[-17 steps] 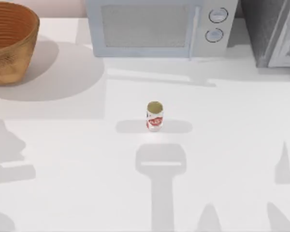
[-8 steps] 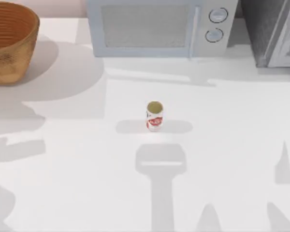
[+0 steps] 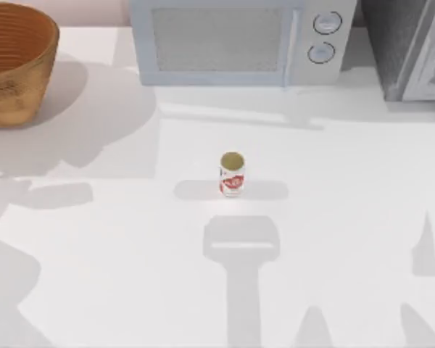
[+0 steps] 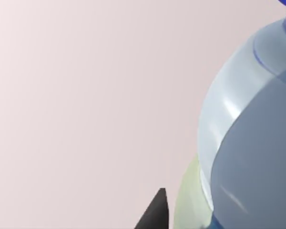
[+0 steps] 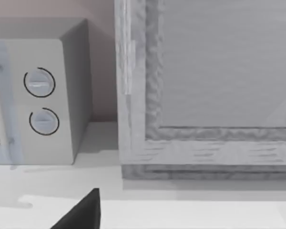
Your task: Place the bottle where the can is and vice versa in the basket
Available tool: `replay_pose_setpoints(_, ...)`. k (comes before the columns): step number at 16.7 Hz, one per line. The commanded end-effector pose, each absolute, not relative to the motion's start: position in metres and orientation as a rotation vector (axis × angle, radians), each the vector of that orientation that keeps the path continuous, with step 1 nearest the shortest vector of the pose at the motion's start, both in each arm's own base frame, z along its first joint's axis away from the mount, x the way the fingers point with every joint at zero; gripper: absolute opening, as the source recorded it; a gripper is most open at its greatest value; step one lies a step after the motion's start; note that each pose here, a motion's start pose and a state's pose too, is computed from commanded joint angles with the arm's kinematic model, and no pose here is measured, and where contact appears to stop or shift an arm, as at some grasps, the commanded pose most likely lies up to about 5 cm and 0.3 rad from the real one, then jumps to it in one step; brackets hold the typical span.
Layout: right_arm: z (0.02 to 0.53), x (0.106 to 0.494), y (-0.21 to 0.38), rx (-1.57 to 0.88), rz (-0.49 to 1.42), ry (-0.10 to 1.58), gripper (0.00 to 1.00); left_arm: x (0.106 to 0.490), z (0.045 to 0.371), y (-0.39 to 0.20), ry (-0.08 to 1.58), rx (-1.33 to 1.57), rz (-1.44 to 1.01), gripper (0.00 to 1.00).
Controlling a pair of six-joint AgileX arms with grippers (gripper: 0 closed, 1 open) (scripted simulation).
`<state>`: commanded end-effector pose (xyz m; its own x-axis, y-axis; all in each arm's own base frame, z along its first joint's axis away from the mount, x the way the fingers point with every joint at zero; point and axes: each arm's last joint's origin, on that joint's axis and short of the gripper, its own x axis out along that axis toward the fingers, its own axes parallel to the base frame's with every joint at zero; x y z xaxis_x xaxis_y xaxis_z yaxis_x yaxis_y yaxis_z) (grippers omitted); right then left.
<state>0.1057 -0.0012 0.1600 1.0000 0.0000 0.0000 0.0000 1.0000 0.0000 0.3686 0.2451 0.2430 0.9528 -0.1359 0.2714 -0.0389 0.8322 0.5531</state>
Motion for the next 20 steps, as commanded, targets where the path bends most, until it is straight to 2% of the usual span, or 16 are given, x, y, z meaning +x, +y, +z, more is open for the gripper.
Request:
replay_pose_setpoints(5, 0.160, 0.106, -0.001, 0.000, 0.000, 0.000, 1.00, 0.388, 0.266, 0.256, -0.242, 0.595, -0.144, 0.00)
replay_pose_setpoints(10, 0.160, 0.106, -0.001, 0.000, 0.000, 0.000, 1.00, 0.405, 0.270, 0.259, -0.153, 0.543, -0.259, 0.00)
replay_pose_setpoints(20, 0.160, 0.106, -0.001, 0.000, 0.000, 0.000, 1.00, 0.425, 0.286, 0.224, 0.134, 0.163, -0.668, 0.00)
